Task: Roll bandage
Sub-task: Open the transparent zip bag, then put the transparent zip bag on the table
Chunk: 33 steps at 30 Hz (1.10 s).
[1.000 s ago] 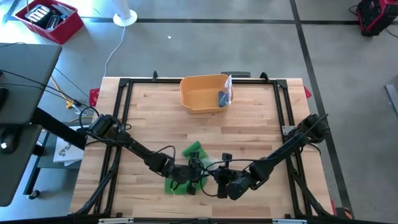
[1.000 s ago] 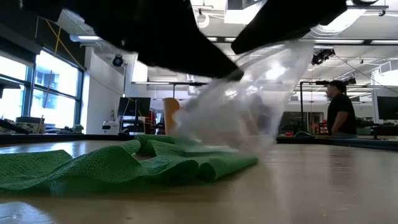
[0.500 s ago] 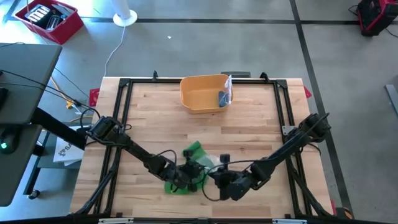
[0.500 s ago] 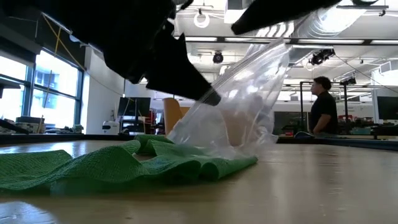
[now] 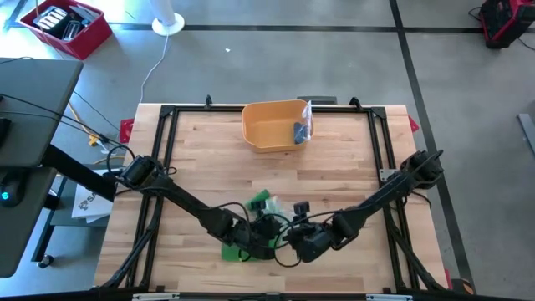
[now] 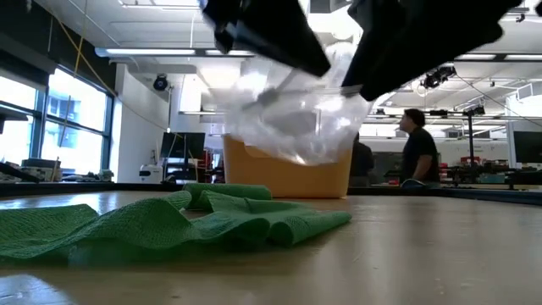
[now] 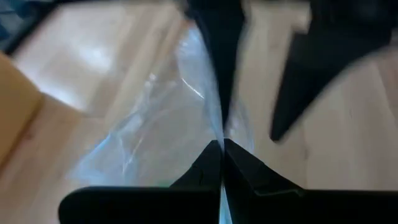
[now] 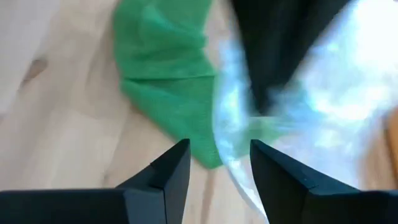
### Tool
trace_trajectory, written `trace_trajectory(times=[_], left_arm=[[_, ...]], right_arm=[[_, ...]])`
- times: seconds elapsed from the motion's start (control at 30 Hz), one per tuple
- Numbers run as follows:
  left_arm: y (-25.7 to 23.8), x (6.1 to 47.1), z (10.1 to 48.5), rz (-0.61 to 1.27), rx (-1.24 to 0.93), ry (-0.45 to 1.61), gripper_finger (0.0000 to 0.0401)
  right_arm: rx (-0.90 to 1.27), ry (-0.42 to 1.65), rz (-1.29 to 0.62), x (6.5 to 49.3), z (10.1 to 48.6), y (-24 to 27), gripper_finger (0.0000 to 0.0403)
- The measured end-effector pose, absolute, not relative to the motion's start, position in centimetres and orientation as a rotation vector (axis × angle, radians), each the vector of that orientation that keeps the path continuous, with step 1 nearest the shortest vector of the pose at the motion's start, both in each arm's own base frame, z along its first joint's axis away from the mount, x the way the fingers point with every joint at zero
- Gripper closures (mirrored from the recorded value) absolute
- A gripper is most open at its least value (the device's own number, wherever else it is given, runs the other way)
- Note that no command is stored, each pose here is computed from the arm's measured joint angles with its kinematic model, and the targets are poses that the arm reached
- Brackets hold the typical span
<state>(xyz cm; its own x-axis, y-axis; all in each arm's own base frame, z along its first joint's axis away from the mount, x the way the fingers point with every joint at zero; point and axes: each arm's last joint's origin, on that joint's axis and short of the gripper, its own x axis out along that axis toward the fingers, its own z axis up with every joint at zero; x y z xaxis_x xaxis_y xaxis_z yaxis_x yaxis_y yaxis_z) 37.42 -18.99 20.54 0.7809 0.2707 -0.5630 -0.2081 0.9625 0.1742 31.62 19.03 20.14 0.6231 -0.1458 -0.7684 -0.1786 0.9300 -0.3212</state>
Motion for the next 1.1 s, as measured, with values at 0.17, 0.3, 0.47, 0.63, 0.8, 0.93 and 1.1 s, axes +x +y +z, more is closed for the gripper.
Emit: trace_trajectory(times=[0.17, 0.3, 0.47, 0.63, 0.8, 0.93, 1.1], left_arm=[[-19.1, 37.5, 22.0, 0.374, 0.164, 0.584, 0.0400], [-19.3, 37.3, 22.6, 0.426, 0.205, 0.575, 0.0400], [-19.4, 36.6, 22.3, 0.453, 0.215, 0.610, 0.0401], [-19.4, 35.6, 21.5, 0.458, 0.204, 0.696, 0.0401], [-19.1, 33.9, 20.9, 0.524, 0.232, 0.794, 0.0401], [-18.8, 32.1, 21.7, 0.580, 0.229, 0.832, 0.0401], [-18.1, 29.4, 23.6, 0.642, 0.255, 0.889, 0.0401]], right_arm=[[-0.394, 0.960, 0.113, 31.8, 18.4, 20.0, 0.0249], [-0.404, 0.991, 0.128, 31.9, 17.2, 20.3, 0.0253], [-0.400, 0.963, 0.097, 32.0, 17.3, 20.4, 0.0253], [-0.368, 0.874, 0.038, 31.9, 19.3, 20.1, 0.0254], [-0.303, 0.777, 0.043, 31.6, 21.6, 20.4, 0.0254], [-0.283, 0.736, 0.061, 31.3, 22.5, 20.6, 0.0254], [-0.284, 0.746, 0.043, 31.3, 22.5, 20.4, 0.0254]])
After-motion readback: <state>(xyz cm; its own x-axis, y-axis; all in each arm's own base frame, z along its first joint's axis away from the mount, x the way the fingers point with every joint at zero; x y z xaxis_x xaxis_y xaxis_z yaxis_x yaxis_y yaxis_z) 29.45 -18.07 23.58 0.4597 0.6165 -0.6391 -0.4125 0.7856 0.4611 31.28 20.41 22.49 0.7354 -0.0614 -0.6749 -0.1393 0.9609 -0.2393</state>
